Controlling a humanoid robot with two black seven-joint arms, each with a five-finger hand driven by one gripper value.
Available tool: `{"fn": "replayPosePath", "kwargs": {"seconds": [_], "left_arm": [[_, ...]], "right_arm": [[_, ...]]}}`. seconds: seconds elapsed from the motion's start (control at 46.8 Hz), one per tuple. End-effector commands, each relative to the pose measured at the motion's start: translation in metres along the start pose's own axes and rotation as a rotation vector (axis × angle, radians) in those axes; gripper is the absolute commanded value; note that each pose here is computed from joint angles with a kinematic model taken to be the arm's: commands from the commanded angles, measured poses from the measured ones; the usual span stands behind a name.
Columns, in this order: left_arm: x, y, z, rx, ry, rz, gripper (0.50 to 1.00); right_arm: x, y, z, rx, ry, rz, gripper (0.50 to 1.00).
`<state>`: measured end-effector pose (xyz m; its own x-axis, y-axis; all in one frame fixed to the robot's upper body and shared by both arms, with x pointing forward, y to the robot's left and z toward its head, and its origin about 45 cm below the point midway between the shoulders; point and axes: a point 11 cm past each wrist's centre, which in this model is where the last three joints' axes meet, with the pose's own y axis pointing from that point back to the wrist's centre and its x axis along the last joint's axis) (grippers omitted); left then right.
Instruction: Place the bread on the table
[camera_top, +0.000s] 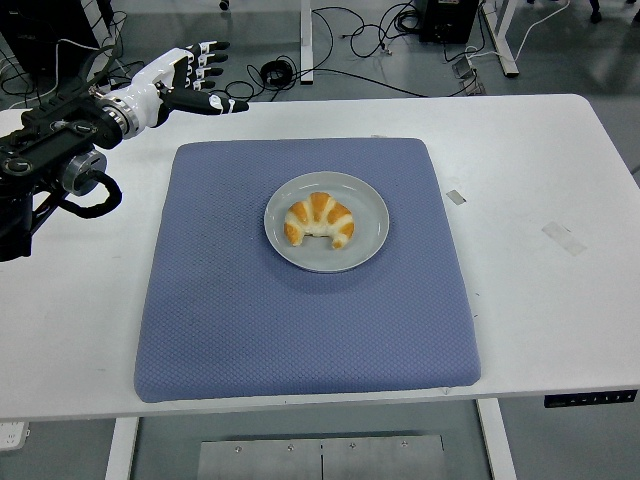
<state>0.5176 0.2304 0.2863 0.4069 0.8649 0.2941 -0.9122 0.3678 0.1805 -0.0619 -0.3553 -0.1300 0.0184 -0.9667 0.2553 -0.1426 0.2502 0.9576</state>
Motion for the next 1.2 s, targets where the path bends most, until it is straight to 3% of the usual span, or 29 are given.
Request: {"fn": "replayPosePath", "kwargs": {"seconds": [0.0,0.726,1.175], "left_arm": [[-0.001,-0.001,0.005,-0.007,-0.006,-0.002,0.971],[-0.056,-0.018,0.034,-0.049,-0.279,-0.153,0.971],[-0.090,-0.015,0.055,-0.079,-0.445,-0.283,0.971]], "right_arm": [[0.000,0.000,0.000,0.000,0.000,0.000,1.000],[0.000,0.000,0.000,0.000,0.000,0.001,1.000],[0.000,0.000,0.000,0.000,0.000,0.000,1.000]]}}
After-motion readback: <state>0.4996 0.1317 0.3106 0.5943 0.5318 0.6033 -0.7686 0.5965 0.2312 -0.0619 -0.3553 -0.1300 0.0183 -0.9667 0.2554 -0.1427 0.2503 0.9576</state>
